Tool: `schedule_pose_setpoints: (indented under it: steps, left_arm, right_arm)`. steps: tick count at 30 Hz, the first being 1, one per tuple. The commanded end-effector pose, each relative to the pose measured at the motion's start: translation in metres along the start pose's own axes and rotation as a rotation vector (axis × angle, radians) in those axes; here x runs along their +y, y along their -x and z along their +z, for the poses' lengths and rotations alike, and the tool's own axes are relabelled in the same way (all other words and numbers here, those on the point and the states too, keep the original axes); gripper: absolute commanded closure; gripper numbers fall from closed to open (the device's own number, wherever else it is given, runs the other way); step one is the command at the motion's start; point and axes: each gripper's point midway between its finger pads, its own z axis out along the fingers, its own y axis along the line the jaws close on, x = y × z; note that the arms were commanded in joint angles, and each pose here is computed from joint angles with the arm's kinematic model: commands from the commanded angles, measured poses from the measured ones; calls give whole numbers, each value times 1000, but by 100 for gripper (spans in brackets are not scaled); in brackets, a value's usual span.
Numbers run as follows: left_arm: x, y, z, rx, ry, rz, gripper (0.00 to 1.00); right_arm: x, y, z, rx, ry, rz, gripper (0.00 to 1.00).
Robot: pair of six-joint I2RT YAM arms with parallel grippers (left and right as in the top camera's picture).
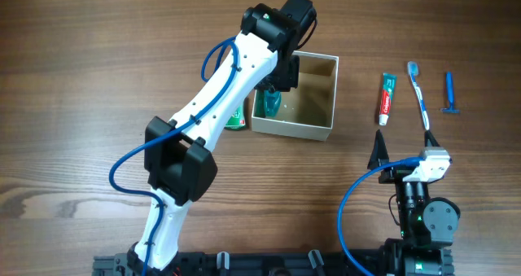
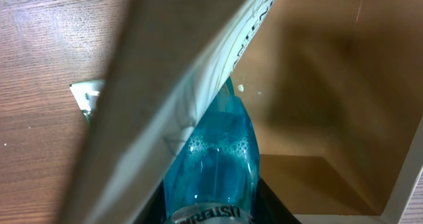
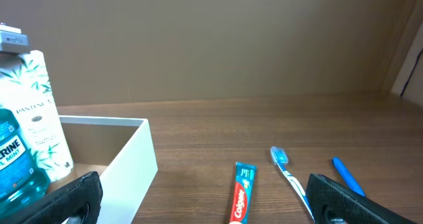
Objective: Pack container
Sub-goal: 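Lower the bottle into the box beside the tube and release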
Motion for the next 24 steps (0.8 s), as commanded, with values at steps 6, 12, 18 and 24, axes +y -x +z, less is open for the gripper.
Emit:
schedule_pose_setpoints:
  steps: [6, 12, 18, 24]
  left_arm:
    - [0, 0, 14, 25, 17, -9, 55]
    - [0, 0, 13, 25, 16, -9, 49]
    - [0, 0, 13, 25, 16, -10, 50]
    - [0, 1, 13, 20, 13, -10, 55]
  right_arm:
    - [-1, 0, 0, -4, -11, 13, 0]
    - [-1, 0, 0, -4, -11, 13, 0]
    - [-1, 0, 0, -4, -11, 13, 0]
    - [-1, 0, 0, -4, -11, 13, 0]
